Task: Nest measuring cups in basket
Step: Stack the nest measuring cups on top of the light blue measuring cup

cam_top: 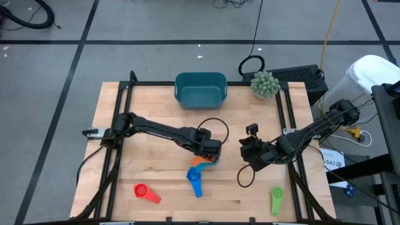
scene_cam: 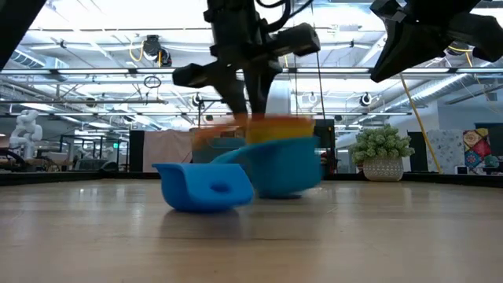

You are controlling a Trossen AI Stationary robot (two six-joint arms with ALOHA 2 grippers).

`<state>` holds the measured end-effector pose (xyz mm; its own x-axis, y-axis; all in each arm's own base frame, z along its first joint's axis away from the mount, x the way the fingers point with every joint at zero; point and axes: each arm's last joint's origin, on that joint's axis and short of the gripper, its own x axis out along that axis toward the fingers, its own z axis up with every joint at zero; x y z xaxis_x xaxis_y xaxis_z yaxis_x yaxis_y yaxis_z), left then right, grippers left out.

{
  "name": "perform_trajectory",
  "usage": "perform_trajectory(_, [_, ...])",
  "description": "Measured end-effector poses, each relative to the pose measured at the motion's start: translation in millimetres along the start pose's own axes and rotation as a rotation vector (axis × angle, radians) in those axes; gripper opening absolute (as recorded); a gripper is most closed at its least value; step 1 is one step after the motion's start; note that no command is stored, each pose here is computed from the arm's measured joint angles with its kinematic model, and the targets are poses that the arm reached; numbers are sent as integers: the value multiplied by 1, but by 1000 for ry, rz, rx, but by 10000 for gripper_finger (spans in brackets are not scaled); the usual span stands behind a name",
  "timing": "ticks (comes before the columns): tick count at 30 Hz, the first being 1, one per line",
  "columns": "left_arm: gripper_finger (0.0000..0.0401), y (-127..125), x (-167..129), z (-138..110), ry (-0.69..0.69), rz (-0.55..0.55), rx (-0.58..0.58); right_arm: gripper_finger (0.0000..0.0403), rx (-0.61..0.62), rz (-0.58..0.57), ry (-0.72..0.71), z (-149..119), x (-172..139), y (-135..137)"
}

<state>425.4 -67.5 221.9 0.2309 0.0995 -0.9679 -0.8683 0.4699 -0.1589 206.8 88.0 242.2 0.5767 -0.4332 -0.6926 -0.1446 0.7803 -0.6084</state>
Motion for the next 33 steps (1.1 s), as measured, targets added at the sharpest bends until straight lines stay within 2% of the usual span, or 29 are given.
perform_trajectory(6, [107,-3,0,1,18,-40,15,0,-6,4,1,0,0,0])
perform_trajectory(13, [139,-1,1,6,17,-35,54,0,6,7,4,-1,0,0])
perform_trajectory(23, [169,7,-18,19,5,-61,118,0,21,8,42,-5,0,0])
perform_trajectory(31, [170,12,-50,-3,39,-68,197,0,40,3,89,-13,-3,-3])
perform_trajectory(33, [170,15,-57,-11,57,-41,208,0,63,3,79,-14,-5,-4])
